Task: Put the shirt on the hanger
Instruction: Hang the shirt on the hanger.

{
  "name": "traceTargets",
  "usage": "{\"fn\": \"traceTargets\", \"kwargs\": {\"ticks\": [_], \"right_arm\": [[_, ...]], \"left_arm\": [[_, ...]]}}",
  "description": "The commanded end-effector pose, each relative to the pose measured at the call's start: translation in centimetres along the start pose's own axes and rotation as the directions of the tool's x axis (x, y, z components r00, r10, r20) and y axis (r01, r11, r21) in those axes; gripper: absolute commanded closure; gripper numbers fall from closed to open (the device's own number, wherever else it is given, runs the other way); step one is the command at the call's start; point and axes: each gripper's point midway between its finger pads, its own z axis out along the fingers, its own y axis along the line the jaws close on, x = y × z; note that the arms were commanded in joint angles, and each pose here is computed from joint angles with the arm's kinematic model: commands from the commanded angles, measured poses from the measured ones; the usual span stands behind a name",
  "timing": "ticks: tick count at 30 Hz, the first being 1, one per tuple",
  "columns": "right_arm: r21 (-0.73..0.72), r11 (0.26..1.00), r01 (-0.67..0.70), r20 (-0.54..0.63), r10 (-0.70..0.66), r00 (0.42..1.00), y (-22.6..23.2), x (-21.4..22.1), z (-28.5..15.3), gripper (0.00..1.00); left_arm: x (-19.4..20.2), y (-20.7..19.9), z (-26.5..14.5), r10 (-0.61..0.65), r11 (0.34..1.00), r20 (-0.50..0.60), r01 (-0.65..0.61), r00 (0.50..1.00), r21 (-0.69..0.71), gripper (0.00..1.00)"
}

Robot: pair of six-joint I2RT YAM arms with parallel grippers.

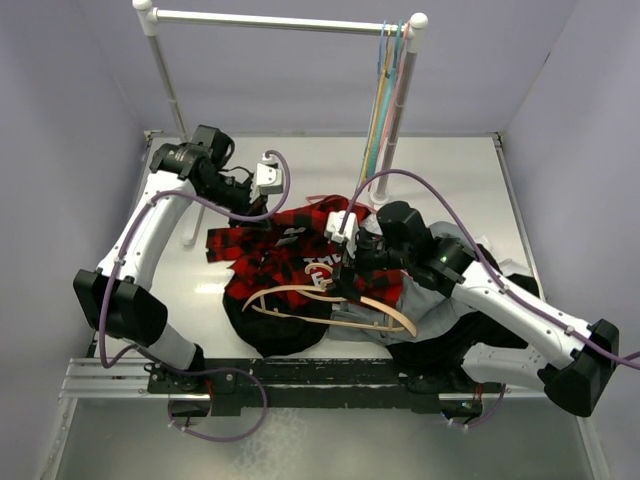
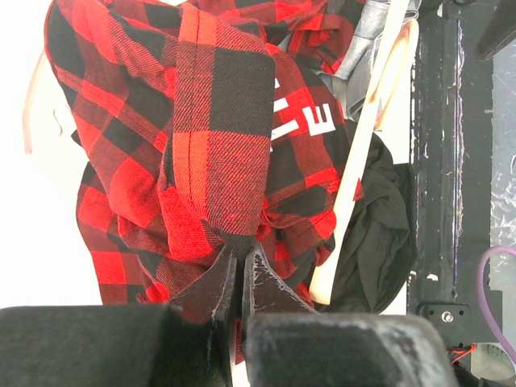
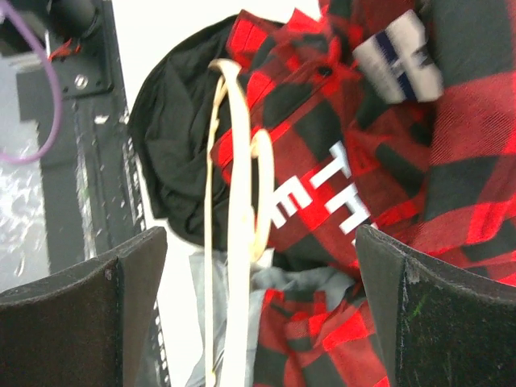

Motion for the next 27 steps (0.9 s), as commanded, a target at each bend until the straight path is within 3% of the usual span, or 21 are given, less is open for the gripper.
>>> {"fn": "traceTargets", "kwargs": {"ticks": [1,6,11,15,21,23,24,25,27], "right_arm": [[-0.132,0.990,-0.055,-0.158,0.033,0.987,2.9,4.1,-0.9,0.00],[-0.080,0.996,-0.039,-0.226,0.020,0.974,2.2,7.1,-1.0,0.01],[-0.065,0.998,-0.022,-0.275,0.003,0.962,1.6,8.5,-0.8,0.09],[-0.064,0.998,-0.009,-0.278,-0.009,0.960,1.3,8.9,-0.3,0.30],[-0.064,0.998,-0.013,-0.296,-0.007,0.955,0.8,9.5,0.7,0.30],[-0.075,0.997,-0.015,-0.301,-0.008,0.953,0.9,9.7,1.0,0.35],[-0.082,0.996,-0.018,-0.303,-0.008,0.953,0.9,9.7,1.2,0.42],[-0.090,0.996,-0.023,-0.305,-0.005,0.952,0.9,9.8,1.5,0.55],[-0.097,0.995,-0.032,-0.309,0.001,0.951,0.9,9.9,2.0,0.98]], "left_arm": [[-1.7,-0.9,-0.6,0.039,0.999,0.060,-0.038,0.997,-0.015,1.00],[-2.2,-1.1,-1.2,0.046,0.998,0.061,-0.044,0.997,-0.044,1.00],[-2.6,-1.3,-1.5,0.062,0.997,0.075,-0.058,0.995,-0.056,1.00],[-2.3,-1.9,-1.4,0.064,0.997,0.076,-0.061,0.995,-0.041,1.00],[-1.9,-2.0,-1.0,0.057,0.998,0.076,-0.055,0.995,-0.029,1.00],[-1.9,-2.0,-1.0,0.058,0.998,0.076,-0.056,0.995,-0.028,1.00],[-1.9,-2.0,-1.0,0.058,0.998,0.076,-0.056,0.995,-0.027,1.00],[-1.8,-2.0,-1.0,0.058,0.998,0.075,-0.056,0.995,-0.028,1.00],[-1.7,-1.9,-0.9,0.054,0.998,0.073,-0.052,0.996,-0.025,1.00]]}}
